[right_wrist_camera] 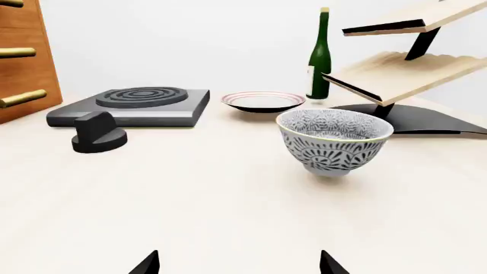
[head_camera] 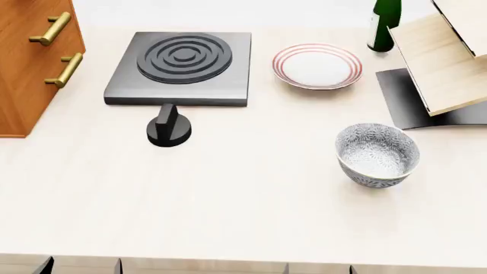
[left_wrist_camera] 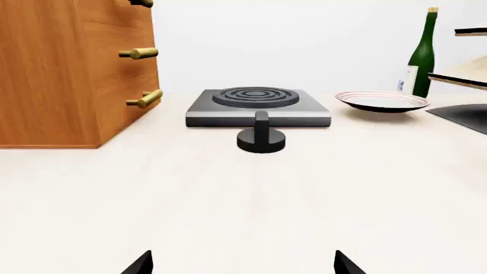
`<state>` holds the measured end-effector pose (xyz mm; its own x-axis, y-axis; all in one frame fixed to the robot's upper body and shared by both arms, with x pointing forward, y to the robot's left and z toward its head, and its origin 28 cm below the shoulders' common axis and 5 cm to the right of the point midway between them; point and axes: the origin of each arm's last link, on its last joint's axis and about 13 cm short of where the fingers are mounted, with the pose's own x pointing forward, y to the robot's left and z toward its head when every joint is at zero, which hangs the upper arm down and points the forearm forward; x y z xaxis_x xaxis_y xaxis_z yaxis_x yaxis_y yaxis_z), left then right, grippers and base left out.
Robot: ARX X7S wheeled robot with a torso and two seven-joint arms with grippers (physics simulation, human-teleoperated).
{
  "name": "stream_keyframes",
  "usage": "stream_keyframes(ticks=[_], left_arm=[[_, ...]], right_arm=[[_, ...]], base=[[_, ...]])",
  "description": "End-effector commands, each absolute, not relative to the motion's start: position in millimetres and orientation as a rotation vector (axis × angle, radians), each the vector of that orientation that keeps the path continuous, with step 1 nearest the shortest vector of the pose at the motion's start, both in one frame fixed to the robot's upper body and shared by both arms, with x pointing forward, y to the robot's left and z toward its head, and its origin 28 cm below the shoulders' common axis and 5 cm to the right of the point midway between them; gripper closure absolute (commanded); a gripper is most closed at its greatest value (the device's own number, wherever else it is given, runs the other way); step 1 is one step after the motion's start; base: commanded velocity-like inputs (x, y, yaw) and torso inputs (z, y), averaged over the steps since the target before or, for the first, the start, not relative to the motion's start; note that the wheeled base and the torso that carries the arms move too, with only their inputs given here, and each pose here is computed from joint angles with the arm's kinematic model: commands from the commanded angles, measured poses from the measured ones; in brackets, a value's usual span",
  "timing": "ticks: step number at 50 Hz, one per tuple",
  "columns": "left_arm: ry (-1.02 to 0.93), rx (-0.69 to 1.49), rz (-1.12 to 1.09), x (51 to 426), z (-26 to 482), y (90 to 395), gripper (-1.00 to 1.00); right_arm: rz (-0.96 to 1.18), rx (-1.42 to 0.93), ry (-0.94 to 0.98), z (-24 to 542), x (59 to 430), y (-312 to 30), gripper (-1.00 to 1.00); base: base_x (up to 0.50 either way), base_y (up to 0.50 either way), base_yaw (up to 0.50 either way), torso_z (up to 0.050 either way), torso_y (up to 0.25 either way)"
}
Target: Put the bowl on the stove.
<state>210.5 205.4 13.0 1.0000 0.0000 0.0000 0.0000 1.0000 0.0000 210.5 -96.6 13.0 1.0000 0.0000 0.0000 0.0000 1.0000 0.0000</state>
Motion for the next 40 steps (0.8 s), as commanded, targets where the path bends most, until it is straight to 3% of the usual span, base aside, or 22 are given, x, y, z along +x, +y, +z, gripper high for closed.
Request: stream_keyframes(ticks=[1, 29, 40], left_arm=[[0.001, -0.004, -0.001, 210.6, 12.8, 205.4, -1.0], [-0.037, -0.033, -0.032, 207.9, 17.5, 204.6, -1.0], [-0.118, -0.145, 0.05, 215.2, 45.1, 208.6, -1.0]], right_arm=[[0.005, 0.001, 0.002, 13.1, 210.2, -95.9, -1.0], [0.007, 0.024, 0.032, 14.2, 212.0, -96.8, -1.0], [-0.016, 0.052, -0.043, 59.4, 224.1, -109.0, -1.0]], base=[[0.0, 0.0, 0.0, 0.0, 0.0], [0.0, 0.0, 0.0, 0.0, 0.0], [0.0, 0.0, 0.0, 0.0, 0.0]])
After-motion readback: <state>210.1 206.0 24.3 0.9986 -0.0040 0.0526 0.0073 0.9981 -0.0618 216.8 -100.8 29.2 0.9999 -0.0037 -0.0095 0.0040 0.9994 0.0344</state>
